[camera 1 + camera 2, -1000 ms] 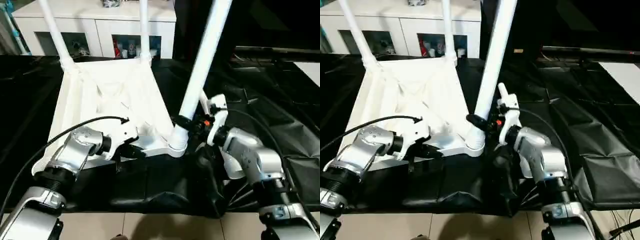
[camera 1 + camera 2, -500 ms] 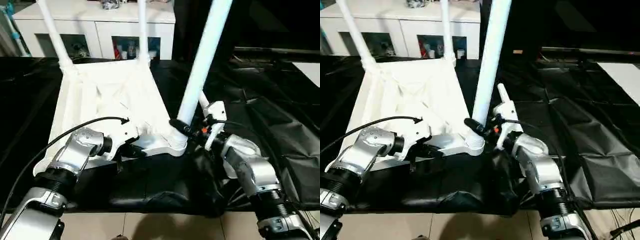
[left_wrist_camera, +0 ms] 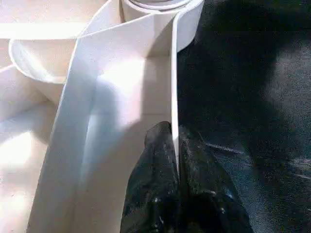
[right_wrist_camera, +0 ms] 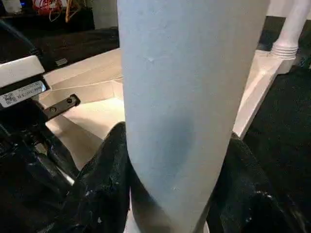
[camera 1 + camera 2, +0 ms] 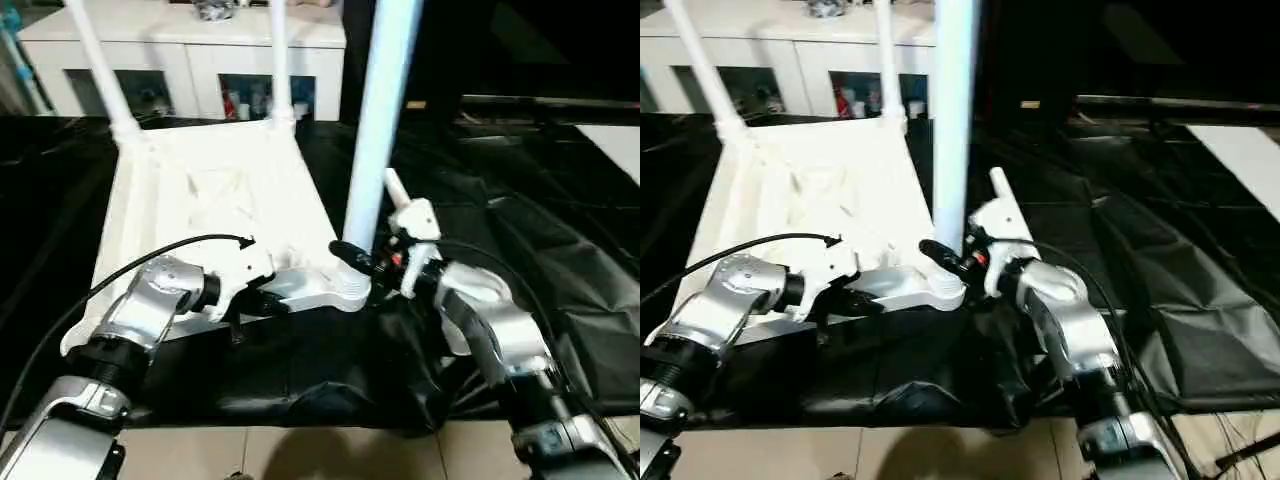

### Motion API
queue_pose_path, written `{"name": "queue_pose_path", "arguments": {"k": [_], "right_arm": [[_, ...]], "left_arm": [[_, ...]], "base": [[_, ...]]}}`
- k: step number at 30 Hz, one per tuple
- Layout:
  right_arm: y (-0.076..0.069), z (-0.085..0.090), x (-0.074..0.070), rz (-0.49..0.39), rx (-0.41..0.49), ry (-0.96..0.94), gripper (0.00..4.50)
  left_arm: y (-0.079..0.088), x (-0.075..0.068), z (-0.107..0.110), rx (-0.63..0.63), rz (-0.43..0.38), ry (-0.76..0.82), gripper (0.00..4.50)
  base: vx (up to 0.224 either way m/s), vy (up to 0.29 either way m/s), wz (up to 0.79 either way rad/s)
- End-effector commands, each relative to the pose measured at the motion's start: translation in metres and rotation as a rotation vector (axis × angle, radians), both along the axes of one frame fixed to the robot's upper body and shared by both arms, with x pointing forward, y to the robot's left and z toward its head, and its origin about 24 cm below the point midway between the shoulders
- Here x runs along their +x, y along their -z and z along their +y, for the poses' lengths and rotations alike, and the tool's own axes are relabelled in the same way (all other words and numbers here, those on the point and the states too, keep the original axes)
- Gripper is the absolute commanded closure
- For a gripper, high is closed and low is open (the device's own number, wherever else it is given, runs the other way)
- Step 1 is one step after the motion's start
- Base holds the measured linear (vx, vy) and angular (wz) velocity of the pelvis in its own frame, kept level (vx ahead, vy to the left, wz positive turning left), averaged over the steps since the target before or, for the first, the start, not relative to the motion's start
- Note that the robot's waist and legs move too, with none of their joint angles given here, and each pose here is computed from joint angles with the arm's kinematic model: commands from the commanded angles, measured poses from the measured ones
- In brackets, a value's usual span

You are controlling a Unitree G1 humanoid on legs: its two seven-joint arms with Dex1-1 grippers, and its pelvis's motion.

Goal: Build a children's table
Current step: Insert table leg to table base

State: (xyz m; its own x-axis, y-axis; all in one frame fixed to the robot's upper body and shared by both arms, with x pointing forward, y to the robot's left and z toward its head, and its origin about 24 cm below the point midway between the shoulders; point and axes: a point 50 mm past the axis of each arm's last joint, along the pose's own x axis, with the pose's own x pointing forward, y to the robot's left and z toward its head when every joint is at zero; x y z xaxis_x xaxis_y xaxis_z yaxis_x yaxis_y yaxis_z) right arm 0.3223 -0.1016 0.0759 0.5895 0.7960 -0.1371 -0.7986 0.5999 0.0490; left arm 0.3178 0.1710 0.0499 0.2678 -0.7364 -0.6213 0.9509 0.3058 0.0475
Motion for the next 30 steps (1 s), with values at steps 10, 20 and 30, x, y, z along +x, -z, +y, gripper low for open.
{"name": "queue_pose_path", "arguments": {"k": [10, 20, 30], "right_arm": [[0.056, -0.024, -0.018, 0.263, -0.117, 0.061, 2.67], [0.065, -0.034, -0.018, 0.301, -0.101, 0.11, 2.67], [0.07, -0.025, -0.017, 0.305, -0.205, 0.029, 2.67]], "left_arm": [[-0.014, 0.005, 0.005, -0.058, -0.062, -0.007, 4.5], [-0.013, 0.003, 0.006, -0.051, -0.054, 0.001, 4.5], [-0.011, 0.001, 0.01, -0.013, -0.042, 0.027, 4.5]], "base": [[0.0, 0.0, 0.0], [0.0, 0.0, 0.0], [0.0, 0.0, 0.0]]}}
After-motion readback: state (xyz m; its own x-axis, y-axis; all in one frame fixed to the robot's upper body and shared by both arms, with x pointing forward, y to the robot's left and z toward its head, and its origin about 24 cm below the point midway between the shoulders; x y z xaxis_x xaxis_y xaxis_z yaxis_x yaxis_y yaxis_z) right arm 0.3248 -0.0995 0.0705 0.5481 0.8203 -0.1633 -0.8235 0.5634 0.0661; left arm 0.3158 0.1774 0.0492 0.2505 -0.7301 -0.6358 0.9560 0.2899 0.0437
